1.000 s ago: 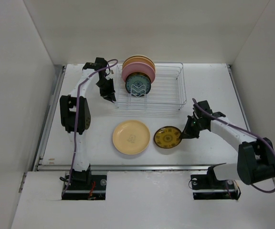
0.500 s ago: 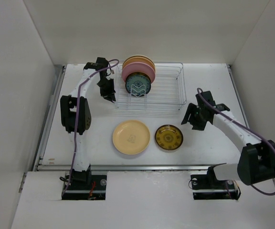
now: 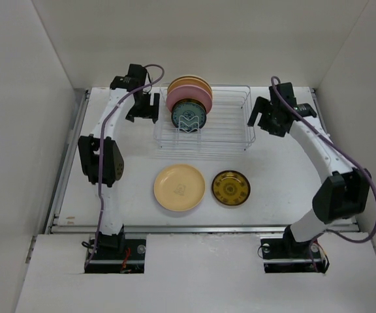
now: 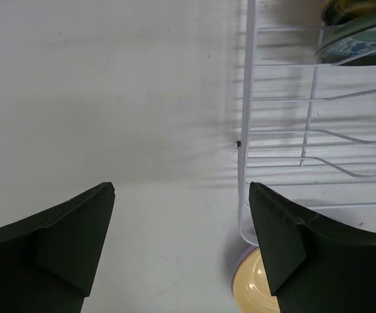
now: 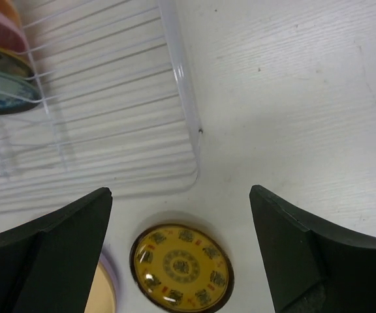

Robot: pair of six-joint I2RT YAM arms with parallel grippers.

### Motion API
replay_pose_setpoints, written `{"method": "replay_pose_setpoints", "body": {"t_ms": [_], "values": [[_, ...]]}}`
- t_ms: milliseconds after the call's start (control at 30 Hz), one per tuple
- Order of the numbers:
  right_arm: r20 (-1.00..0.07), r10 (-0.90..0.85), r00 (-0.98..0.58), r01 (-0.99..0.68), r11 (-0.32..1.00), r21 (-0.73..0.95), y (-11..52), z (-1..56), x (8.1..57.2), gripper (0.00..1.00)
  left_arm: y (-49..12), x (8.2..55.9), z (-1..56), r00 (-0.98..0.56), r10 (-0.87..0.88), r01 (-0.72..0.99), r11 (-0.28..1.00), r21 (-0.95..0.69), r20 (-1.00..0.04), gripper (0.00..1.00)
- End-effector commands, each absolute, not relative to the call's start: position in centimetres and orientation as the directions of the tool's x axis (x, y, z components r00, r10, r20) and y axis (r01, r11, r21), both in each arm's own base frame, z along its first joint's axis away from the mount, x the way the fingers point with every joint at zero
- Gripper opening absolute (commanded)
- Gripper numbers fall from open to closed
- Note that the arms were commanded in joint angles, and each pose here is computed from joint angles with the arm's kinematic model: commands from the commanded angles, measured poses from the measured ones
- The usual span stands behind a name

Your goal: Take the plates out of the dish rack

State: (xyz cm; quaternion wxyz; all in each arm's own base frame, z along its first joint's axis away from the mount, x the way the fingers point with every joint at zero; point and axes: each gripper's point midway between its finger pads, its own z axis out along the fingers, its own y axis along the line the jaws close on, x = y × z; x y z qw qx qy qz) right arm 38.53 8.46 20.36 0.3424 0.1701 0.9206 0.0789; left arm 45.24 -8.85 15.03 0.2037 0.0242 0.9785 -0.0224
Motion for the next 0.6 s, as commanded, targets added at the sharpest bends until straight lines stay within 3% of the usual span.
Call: {"method": "replay_pose_setpoints", "body": {"t_ms": [0,67,100,267,567], "values": [[-0.639,0.317,-0.701,0.247,0.948,0.200,7.4,20.4,41.4,0.92,-9.4,46.7,22.2,-0.777,0.201,0.197,0.978,0.074,-0.597,0.81],[-0.633,0.312,-0.708,0.275,0.948,0.160,7.0,19.0,42.9,0.92,-12.2,47.3,23.4,-0.705,0.284,0.317,0.946,0.070,-0.649,0.75],[-0.657,0.324,-0.681,0.289,0.943,0.166,6.5,20.0,44.2,0.92,-13.1,47.6,23.2,-0.684,0.324,0.360,0.929,0.084,-0.654,0.66],[-0.669,0.335,-0.664,0.280,0.940,0.192,7.2,18.8,48.3,0.90,-19.9,48.3,22.4,-0.515,0.552,0.609,0.774,0.172,-0.656,0.46],[-0.660,0.321,-0.679,0.280,0.944,0.172,7.0,15.7,50.3,0.85,-22.7,52.7,20.8,-0.451,0.514,0.579,0.790,0.200,-0.730,0.41]]}}
